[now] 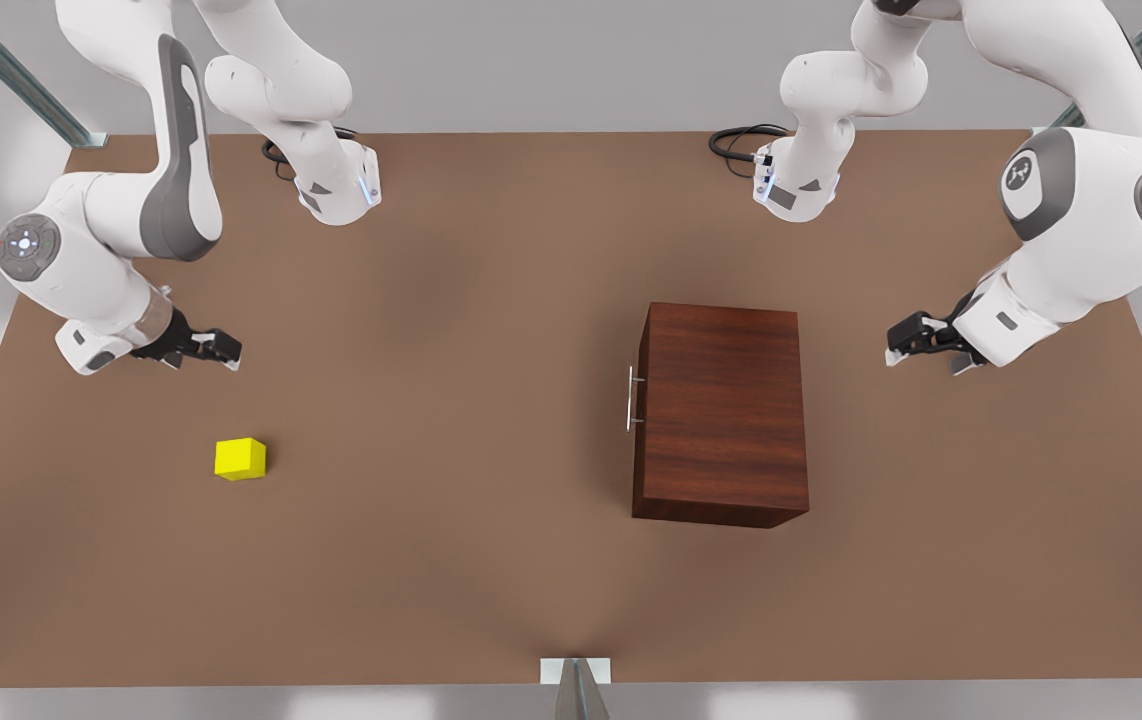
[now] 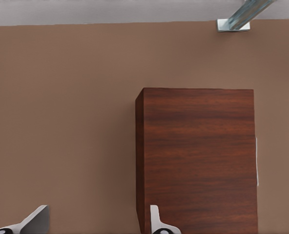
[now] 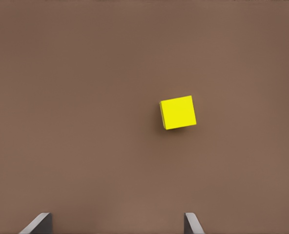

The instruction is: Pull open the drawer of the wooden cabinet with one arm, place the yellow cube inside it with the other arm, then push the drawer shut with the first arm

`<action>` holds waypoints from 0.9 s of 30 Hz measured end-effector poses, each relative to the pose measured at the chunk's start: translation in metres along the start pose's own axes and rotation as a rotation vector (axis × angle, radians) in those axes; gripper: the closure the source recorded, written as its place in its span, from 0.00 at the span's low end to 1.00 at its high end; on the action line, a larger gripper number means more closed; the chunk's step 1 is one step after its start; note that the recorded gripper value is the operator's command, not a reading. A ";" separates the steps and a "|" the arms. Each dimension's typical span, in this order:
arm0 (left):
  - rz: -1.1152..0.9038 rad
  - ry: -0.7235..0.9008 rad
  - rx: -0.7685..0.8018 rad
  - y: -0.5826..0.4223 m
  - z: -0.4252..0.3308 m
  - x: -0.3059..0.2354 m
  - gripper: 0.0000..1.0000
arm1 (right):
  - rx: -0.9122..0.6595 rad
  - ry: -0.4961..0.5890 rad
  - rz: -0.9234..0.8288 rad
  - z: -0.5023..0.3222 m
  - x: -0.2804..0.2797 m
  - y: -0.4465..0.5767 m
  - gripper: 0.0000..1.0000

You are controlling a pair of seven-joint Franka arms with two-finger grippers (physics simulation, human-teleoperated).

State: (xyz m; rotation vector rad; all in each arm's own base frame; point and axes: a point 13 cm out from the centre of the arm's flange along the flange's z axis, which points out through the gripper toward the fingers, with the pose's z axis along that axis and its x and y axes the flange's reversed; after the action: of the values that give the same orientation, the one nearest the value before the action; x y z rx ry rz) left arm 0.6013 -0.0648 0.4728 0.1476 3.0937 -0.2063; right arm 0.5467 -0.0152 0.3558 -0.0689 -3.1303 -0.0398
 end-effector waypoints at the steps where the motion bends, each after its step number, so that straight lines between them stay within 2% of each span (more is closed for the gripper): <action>1: 0.002 -0.007 0.000 0.000 -0.002 -0.002 0.00 | 0.001 -0.001 0.000 0.001 -0.001 0.000 0.00; 6: 0.058 0.043 -0.005 -0.045 0.023 0.002 0.00 | -0.003 0.009 0.054 0.005 -0.013 -0.004 0.00; 10: 0.304 0.153 -0.090 -0.214 0.088 0.045 0.00 | -0.002 0.027 0.216 0.018 -0.016 -0.013 0.00; 12: 0.363 0.179 -0.127 -0.272 0.119 0.059 0.00 | -0.004 0.033 0.323 0.032 -0.020 -0.026 0.00; 17: 0.352 0.200 -0.243 -0.330 0.223 0.068 0.00 | -0.005 0.041 0.614 0.076 -0.031 -0.082 0.00; 21: 0.300 0.124 -0.289 -0.367 0.257 0.059 0.00 | 0.001 0.036 0.759 0.119 -0.028 -0.076 0.00; 27: 0.201 0.023 -0.372 -0.366 0.299 0.034 0.00 | 0.007 0.016 0.956 0.175 -0.036 -0.079 0.00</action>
State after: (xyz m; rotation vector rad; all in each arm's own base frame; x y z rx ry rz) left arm 0.5415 -0.4625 0.2231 0.4441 3.0419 0.3766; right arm 0.5778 -0.0909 0.1782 -1.4881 -2.7259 -0.0181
